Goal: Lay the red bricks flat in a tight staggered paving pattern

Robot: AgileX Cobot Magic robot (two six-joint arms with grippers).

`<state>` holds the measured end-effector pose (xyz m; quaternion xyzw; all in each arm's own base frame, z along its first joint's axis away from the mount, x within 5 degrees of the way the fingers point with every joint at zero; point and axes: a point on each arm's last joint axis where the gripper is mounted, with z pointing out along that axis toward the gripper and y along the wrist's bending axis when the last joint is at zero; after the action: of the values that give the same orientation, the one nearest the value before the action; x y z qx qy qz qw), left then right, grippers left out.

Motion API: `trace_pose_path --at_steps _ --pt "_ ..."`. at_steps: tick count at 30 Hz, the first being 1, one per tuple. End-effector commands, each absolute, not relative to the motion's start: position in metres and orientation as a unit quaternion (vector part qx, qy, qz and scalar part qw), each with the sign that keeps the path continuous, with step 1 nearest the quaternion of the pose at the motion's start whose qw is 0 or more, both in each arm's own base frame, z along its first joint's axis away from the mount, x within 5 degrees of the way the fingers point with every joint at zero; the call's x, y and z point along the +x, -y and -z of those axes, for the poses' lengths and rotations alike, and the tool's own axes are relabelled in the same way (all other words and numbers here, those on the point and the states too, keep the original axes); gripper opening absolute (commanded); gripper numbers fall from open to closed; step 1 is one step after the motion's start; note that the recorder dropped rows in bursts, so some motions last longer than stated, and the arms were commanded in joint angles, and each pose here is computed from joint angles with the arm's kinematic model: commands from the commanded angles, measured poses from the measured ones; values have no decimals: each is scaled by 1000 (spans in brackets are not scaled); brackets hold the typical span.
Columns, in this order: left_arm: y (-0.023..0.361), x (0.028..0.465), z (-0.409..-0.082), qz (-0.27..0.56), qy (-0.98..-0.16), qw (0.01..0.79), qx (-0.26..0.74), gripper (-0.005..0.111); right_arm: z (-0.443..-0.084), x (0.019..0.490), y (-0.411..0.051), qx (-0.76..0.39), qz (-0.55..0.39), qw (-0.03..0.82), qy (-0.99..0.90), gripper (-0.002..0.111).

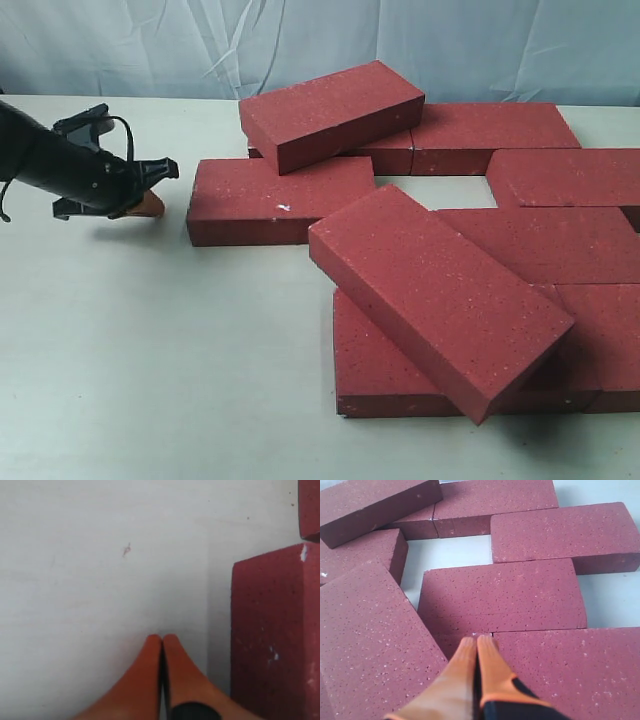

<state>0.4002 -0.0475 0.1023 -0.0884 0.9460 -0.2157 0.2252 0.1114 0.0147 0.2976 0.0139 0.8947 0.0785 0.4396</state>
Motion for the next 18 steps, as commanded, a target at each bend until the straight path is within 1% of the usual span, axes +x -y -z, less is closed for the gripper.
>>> trace_pose_path --at_steps 1,7,12,18 --pt "56 400 -104 238 -939 223 -109 0 -296 113 -13 7 -62 439 -896 -1" --pt "89 400 -96 242 -943 212 -77 0 -285 113 -13 9 -62 434 -899 -1" --pt "112 405 -89 270 -938 201 -85 0 -281 113 -13 9 -63 427 -902 -1" --pt "134 409 -96 287 -933 206 -64 0 -281 113 -13 9 -63 429 -901 -1"
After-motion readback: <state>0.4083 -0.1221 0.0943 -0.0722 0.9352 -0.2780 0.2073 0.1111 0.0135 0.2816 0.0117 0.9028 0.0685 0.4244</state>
